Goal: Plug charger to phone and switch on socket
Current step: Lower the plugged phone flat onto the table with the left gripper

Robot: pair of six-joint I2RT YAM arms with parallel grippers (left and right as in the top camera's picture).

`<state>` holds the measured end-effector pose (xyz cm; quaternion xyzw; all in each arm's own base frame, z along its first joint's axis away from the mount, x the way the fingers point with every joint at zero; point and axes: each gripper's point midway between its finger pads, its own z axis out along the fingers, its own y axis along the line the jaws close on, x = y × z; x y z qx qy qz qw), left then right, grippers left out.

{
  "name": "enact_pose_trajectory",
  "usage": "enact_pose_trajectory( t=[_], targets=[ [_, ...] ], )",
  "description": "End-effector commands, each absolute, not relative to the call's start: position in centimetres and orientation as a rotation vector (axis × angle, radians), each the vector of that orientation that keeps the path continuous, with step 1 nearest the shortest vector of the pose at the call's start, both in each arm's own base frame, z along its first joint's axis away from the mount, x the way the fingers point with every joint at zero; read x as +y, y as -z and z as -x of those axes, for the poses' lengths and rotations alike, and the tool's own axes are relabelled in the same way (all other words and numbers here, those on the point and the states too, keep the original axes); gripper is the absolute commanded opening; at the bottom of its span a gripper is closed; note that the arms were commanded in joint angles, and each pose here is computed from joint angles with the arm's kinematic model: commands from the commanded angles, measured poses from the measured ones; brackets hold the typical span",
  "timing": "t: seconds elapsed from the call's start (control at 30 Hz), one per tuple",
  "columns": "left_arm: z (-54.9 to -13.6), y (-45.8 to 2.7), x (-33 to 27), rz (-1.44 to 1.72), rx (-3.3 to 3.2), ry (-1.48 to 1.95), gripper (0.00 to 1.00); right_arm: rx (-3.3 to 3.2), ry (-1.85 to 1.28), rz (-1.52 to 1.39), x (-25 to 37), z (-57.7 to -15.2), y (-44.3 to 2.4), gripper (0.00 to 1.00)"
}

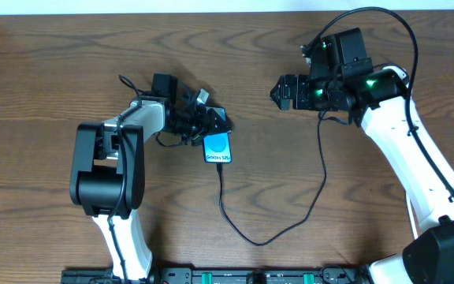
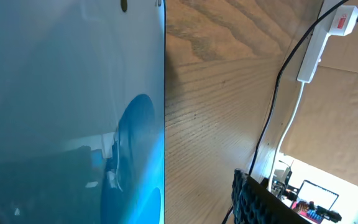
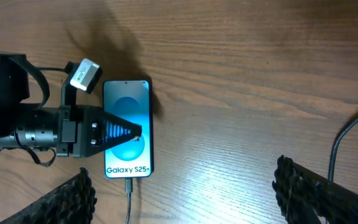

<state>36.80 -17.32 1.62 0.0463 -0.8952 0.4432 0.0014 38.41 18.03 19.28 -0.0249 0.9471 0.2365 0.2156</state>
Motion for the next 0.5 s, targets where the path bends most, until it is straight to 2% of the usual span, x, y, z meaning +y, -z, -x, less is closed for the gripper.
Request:
enact_pose_trajectory(
  t=[0.0, 0.47],
  targets=[
    [-36.34, 2.48, -14.82, -0.209, -2.921, -1.101, 0.61, 2.609, -0.648, 0.096, 18.14, -38.31, -19.82, 0.91],
    [-36.53, 2.94, -14.00, -0.249, -2.951, -1.012, 0.63, 2.610, -0.648, 0.096, 18.13, -38.31, -19.82, 0.91]
  ],
)
